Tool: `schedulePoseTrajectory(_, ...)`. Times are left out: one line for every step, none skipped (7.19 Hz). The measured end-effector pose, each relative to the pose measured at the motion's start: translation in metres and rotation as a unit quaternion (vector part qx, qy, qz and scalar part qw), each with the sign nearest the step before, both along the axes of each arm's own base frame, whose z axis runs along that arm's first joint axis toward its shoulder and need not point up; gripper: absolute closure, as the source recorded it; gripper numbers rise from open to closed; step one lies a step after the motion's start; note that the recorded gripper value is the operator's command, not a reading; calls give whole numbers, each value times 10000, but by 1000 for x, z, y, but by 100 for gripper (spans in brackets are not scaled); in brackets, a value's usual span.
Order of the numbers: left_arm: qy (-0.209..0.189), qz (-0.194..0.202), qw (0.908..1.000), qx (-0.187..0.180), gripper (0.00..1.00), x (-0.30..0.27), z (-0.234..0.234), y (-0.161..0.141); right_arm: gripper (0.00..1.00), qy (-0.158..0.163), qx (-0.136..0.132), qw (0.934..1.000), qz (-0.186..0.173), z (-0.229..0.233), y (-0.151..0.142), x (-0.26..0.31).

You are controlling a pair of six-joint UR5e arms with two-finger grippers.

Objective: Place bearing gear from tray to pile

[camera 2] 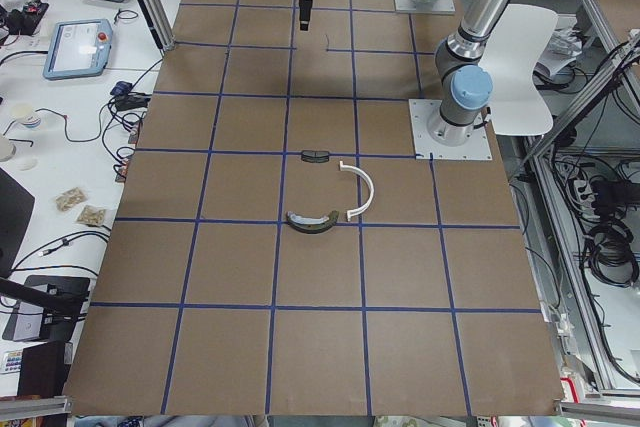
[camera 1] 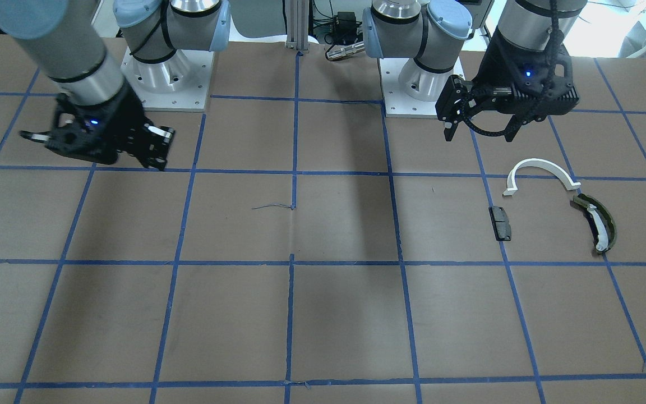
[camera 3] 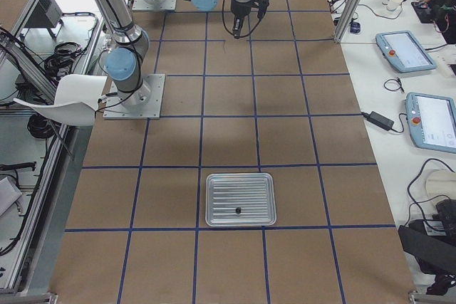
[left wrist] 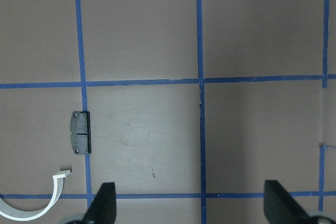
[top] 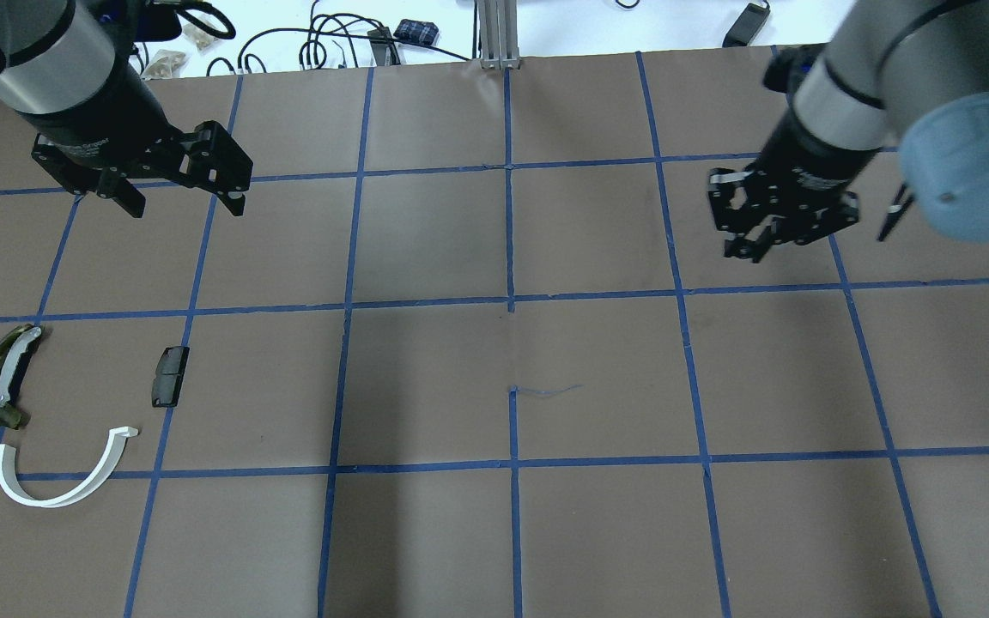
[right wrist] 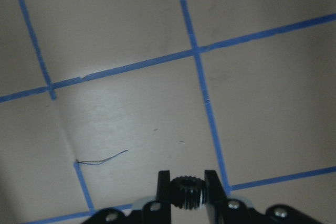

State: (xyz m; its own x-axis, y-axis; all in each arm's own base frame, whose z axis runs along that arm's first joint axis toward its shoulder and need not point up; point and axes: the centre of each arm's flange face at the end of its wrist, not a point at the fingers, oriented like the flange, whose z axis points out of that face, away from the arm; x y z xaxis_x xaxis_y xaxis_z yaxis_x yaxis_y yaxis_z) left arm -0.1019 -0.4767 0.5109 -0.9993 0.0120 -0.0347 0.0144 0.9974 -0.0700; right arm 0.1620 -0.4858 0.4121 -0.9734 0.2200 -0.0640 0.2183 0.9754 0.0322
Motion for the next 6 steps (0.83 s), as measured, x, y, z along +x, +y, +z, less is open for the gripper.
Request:
schedulePoseTrajectory(2,4,10000,5,0,0,-1,1,99,141,-159,9997,135,-26,-5,55)
schedulePoseTrajectory(6,7,10000,15,0,0,-1,1,99,359,-353,9979,408,-61,-9,106)
schedulePoseTrajectory(9,11,10000,20,0,0,-2,1,98,529,-534,9949,678,-95,-11,146)
schedulePoseTrajectory(10,10,10000,25,0,-1,-2,1,97,626,-603,9925,861,-125,-11,173)
schedulePoseTrajectory(10,10,10000,27,0,-1,-2,1,92,619,-595,9916,968,-154,-14,188)
schedulePoseTrajectory(10,10,10000,28,0,-1,-2,2,85,559,-600,9913,1030,-181,-19,197)
